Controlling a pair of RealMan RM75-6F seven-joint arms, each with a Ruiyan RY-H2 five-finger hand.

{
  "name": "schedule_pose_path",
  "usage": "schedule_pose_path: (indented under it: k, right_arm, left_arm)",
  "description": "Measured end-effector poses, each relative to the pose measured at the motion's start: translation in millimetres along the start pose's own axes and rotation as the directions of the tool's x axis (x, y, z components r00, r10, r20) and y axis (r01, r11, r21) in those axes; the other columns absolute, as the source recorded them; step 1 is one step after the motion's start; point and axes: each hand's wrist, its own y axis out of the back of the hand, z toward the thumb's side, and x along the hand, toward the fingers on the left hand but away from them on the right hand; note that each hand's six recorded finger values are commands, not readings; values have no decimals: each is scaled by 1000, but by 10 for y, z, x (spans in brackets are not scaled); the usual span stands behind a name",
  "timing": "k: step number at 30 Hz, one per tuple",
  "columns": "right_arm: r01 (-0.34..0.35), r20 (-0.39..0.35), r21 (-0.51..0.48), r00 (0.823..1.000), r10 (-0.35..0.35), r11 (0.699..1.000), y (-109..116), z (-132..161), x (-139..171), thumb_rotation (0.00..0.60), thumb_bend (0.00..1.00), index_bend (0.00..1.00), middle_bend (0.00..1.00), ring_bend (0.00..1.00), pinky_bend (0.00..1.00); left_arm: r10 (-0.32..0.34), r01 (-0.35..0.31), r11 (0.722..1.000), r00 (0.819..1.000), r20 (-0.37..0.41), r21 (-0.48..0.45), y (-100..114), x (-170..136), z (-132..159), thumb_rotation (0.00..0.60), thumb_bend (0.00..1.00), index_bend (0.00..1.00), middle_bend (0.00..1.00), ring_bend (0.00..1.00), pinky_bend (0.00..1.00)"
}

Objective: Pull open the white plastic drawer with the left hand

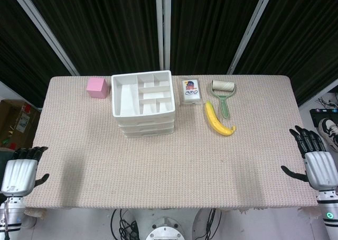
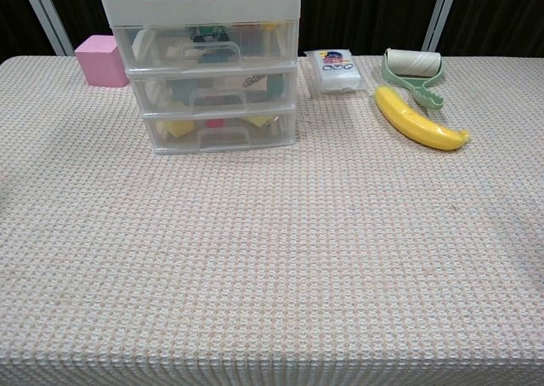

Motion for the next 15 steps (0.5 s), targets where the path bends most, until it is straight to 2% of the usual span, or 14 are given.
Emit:
schedule_pose_path:
  k: [2,4,5,7,11,13,15]
  right_arm:
    - [7,-4,1,1000,-7,1000,25,-4,10,600,54,0,7,0,0]
    - [23,-8,4,1000,-23,1000,73,-9,11,600,54,0,7,0,0]
    - [33,-10,6,999,-33,999,102,-10,9,600,55,0,7,0,0]
    - [58,-17,15,998,-58,998,181,-12,3,600,55,0,8,0,0]
    - [71,-28,17,997,-70,997,245,-7,-10,600,54,0,8,0,0]
    - [56,-33,12,998,-56,998,218,-5,-19,600,54,0,8,0,0]
    - [45,-35,8,998,-45,999,192,-7,-29,600,54,0,8,0,0]
  left_arm:
    - [11,-11,999,1000,23,-33,24,24,90,600,37,272,303,298,265]
    - [27,-24,997,998,55,-71,55,59,207,600,37,285,314,321,315]
    - [38,-30,994,996,83,-103,79,88,304,600,40,292,320,334,360]
    - [47,-27,987,991,129,-157,104,143,460,600,53,313,355,387,532]
    - [30,44,959,967,254,-281,83,292,882,600,69,351,494,565,837]
    - [14,95,940,949,314,-328,58,357,1096,600,80,364,546,627,905]
    - [-2,161,907,925,380,-389,30,438,1367,600,100,369,609,718,967]
